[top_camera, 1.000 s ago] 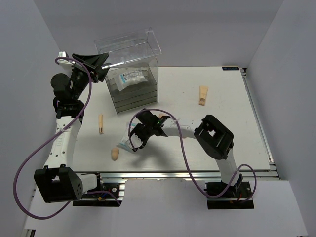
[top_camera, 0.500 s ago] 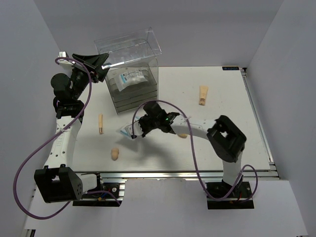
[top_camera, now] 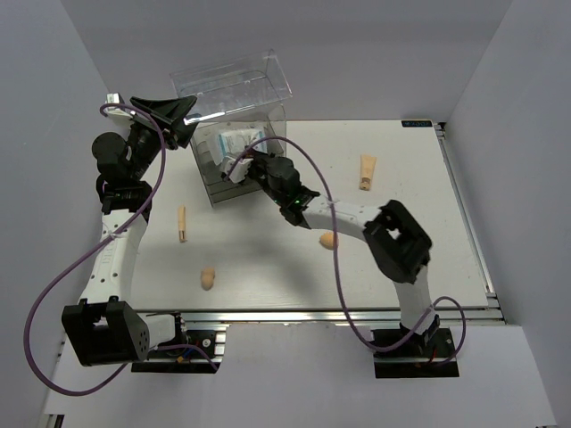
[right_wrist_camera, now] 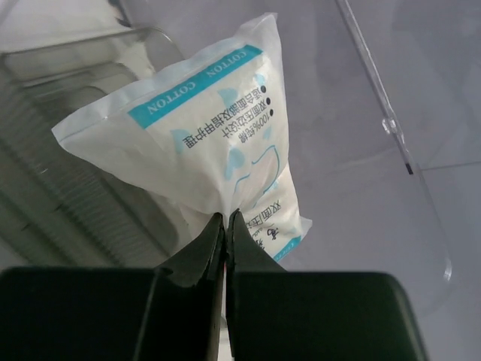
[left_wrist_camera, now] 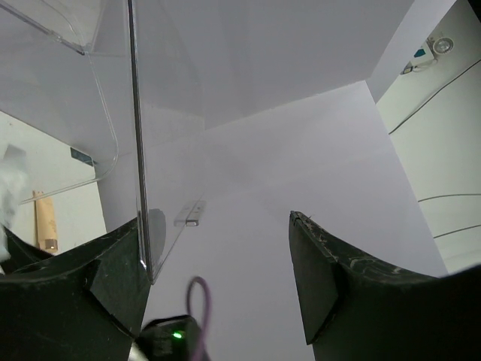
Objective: Organize the makeup
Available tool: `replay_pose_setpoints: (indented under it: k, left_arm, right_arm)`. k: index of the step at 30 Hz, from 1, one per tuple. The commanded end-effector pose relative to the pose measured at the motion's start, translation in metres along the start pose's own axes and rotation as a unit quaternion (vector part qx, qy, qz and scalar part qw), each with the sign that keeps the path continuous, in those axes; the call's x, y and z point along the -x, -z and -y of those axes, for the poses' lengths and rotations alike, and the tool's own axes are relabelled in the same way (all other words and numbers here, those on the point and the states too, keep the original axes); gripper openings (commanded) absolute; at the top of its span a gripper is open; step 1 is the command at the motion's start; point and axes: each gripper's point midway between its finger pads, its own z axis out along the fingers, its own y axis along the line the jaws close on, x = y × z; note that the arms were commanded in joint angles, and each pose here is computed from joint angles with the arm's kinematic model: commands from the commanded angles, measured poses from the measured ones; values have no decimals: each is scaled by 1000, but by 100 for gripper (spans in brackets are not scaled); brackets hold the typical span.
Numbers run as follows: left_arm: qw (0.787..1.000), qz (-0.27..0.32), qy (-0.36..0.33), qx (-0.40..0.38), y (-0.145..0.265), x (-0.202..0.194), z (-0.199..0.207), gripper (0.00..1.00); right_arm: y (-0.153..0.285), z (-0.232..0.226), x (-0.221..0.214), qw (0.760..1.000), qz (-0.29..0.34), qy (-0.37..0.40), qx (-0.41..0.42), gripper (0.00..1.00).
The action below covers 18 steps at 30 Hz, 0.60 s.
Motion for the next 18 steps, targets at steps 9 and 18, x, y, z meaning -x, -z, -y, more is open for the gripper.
replay_pose_setpoints:
  k: [9,18]
  left_arm:
    - [999,-5,-24,-34,3,-2,25,78]
    - [999,-7,-24,-37,2,-2,23,78]
  right_arm:
    - [-61,40,5,993,9,34,-110,53]
    - [6,36,29,996,83,12,-38,78]
